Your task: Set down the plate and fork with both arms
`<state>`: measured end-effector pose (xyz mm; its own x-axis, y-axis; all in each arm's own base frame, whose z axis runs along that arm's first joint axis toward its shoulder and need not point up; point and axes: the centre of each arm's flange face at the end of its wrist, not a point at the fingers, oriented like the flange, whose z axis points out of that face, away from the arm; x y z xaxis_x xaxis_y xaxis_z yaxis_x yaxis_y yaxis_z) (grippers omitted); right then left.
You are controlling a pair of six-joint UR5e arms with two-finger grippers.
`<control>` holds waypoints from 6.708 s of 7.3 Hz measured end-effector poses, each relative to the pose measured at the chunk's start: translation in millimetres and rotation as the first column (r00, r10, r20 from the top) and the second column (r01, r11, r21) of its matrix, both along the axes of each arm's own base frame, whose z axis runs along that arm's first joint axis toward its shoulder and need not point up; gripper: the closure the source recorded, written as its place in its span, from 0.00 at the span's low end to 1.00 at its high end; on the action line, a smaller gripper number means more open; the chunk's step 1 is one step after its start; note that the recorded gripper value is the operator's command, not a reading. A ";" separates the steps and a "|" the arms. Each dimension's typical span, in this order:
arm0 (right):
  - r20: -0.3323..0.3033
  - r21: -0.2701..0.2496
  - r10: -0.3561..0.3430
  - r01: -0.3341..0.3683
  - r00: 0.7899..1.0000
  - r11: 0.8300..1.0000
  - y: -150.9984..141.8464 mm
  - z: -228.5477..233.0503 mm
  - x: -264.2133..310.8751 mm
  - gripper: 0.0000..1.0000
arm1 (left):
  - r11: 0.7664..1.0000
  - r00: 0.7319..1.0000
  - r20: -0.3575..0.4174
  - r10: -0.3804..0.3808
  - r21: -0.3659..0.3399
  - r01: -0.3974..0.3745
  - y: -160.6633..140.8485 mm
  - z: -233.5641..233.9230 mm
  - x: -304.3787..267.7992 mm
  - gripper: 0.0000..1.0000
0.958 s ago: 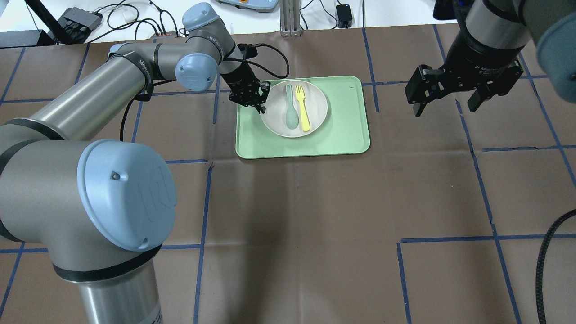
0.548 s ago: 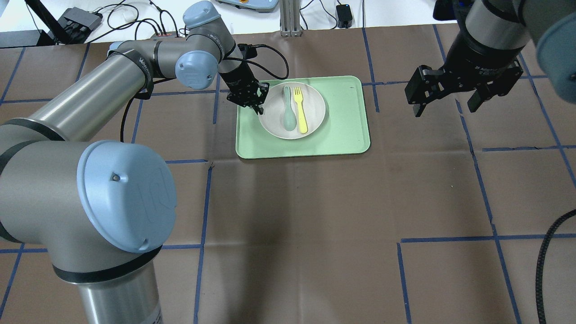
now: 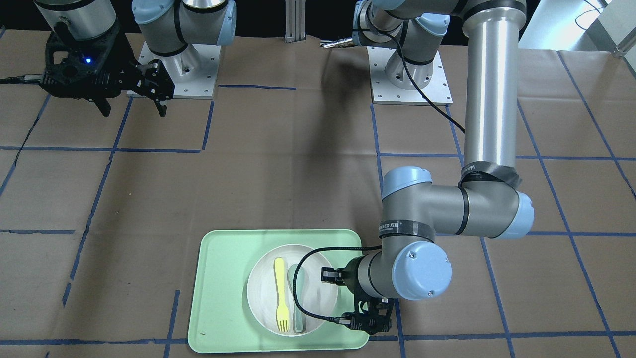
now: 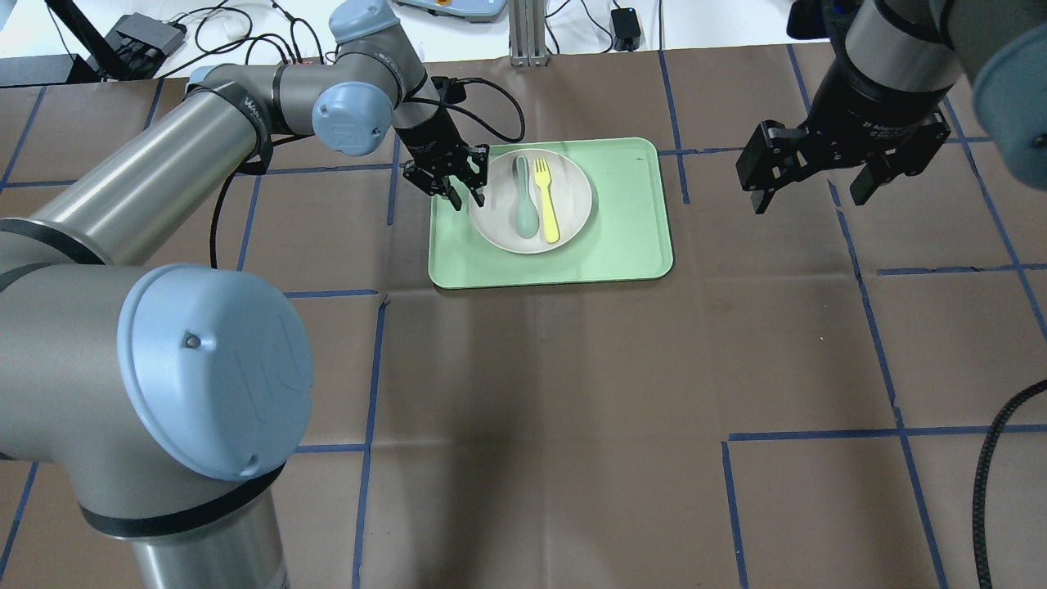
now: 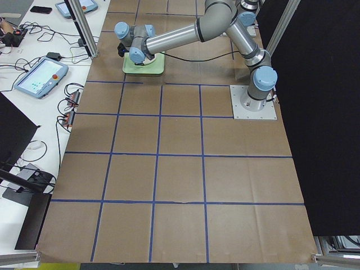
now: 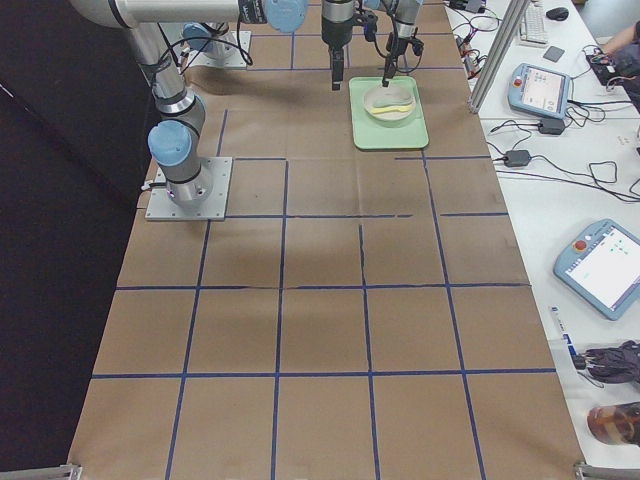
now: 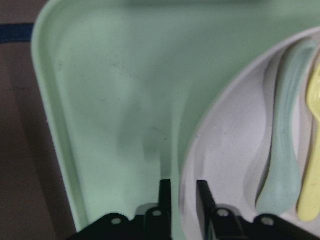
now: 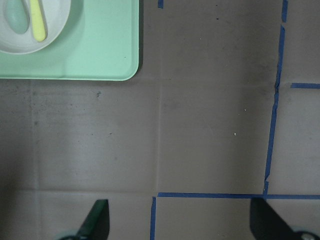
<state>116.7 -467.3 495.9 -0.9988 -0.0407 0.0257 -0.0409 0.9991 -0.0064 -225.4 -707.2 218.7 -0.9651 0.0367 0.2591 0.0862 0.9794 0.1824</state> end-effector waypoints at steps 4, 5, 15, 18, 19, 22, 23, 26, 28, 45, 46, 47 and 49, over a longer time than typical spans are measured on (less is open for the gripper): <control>-0.005 -0.004 0.002 -0.002 1.000 1.000 -1.0 0.5 -0.4 0.00 | 0.999 0.986 0.165 -0.037 0.022 0.034 72.9 159.0 20.3 0.01; -0.005 -0.010 0.003 -0.003 1.000 1.000 -2.0 2.7 0.3 0.00 | 0.999 0.981 0.187 -0.044 0.031 0.039 101.3 200.6 25.2 0.01; 0.016 -0.036 0.029 -0.028 0.999 0.999 -169.8 -78.4 138.9 0.00 | 0.992 0.951 0.310 0.001 -0.123 0.039 280.7 312.4 79.4 0.00; 0.023 -0.048 0.028 -0.027 0.999 0.998 -205.7 -150.6 194.9 0.02 | 0.990 0.961 0.276 -0.015 -0.128 0.053 263.7 301.6 63.5 0.00; 0.021 -0.040 0.031 -0.030 0.999 0.999 -209.8 -168.0 201.0 0.06 | 0.990 0.962 0.272 -0.031 -0.127 0.068 263.9 299.6 57.7 0.00; 0.011 0.004 0.035 -0.036 0.999 0.999 -215.6 -208.5 207.9 0.39 | 0.981 0.957 0.266 -0.117 -0.117 0.153 269.3 295.0 42.9 0.00; 0.008 0.018 0.043 -0.043 0.999 0.999 -214.4 -218.5 213.0 0.42 | 0.980 0.956 0.266 -0.122 -0.119 0.158 273.7 295.5 42.9 0.00; 0.001 0.042 0.047 -0.047 0.999 0.998 -209.2 -236.9 226.0 0.50 | 0.979 0.955 0.268 -0.129 -0.120 0.166 279.5 296.0 44.6 0.00; -0.002 0.055 0.044 -0.044 0.999 0.998 -209.8 -246.4 227.1 0.55 | 0.979 0.954 0.270 -0.129 -0.121 0.167 280.4 296.7 45.1 0.00; -0.003 0.054 0.027 -0.027 1.000 0.998 -226.0 -306.4 230.8 0.57 | 0.981 0.955 0.270 -0.120 -0.117 0.157 280.1 294.5 47.0 0.00; -0.002 0.052 0.027 -0.026 1.000 0.998 -226.5 -305.5 230.8 0.57 | 0.981 0.956 0.270 -0.118 -0.119 0.155 279.8 294.9 47.0 0.00; -0.002 0.052 0.027 -0.027 1.000 0.998 -226.5 -305.1 230.9 0.57 | 0.981 0.956 0.270 -0.116 -0.121 0.153 278.9 296.2 46.9 0.00; -0.002 0.054 0.028 -0.028 1.000 0.998 -225.6 -306.3 231.8 0.57 | 0.980 0.957 0.270 -0.110 -0.129 0.149 274.6 300.1 46.4 0.00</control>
